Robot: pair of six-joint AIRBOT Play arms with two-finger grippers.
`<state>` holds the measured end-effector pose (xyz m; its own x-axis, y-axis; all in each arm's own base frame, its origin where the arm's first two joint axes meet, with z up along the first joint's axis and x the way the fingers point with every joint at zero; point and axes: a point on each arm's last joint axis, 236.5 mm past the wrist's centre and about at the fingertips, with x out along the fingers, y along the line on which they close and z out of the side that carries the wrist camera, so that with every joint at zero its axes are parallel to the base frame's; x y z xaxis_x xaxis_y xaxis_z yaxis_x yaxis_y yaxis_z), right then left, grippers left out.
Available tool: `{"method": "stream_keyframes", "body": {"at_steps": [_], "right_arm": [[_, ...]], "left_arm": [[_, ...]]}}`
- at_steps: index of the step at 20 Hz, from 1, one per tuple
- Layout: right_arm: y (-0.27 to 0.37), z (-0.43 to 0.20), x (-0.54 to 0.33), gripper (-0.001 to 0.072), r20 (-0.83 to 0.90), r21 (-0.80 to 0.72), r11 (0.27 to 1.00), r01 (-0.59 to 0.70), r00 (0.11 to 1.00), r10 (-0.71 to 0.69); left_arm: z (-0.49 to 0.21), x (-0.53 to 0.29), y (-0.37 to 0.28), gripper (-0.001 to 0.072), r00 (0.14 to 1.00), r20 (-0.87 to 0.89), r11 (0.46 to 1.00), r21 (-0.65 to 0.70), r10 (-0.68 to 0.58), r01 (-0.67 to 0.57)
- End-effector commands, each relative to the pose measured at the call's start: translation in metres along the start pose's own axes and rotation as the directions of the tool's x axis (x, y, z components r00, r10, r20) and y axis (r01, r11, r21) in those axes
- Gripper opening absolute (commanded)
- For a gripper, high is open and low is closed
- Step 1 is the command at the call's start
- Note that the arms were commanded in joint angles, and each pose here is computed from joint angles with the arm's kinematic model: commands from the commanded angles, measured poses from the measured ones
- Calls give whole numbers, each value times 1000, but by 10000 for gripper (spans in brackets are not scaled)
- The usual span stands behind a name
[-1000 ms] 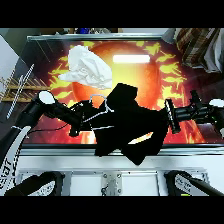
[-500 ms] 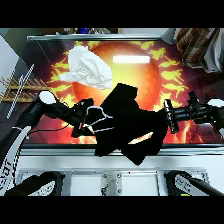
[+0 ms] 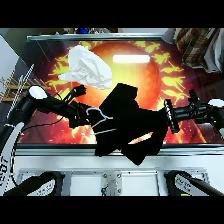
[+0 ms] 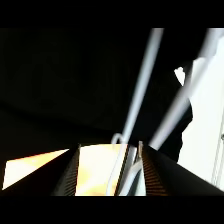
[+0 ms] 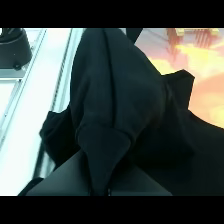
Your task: Fold the clothes and pants, and hang the long-sleeved shirts on hangers.
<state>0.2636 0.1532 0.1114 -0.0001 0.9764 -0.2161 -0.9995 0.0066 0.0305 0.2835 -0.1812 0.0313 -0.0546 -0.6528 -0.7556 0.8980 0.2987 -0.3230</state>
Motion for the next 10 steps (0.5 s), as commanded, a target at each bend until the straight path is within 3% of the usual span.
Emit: {"method": "stream_keyframes", "body": {"at_steps": [1, 6, 10], "right_arm": [[-2, 1, 0, 17, 5, 62, 998, 8, 1000, -9], [-15, 33, -3, 17, 138, 238, 971, 30, 988, -65], [-31, 43, -6, 14, 124, 274, 953, 130, 978, -169]], "left_arm": [[-11, -20, 23, 381, 998, 28, 978, -203, 58, -51], [-26, -49, 49, 360, 986, 65, 887, -449, 152, -107], [-18, -90, 60, 360, 940, 119, 833, -508, 320, -219]]}}
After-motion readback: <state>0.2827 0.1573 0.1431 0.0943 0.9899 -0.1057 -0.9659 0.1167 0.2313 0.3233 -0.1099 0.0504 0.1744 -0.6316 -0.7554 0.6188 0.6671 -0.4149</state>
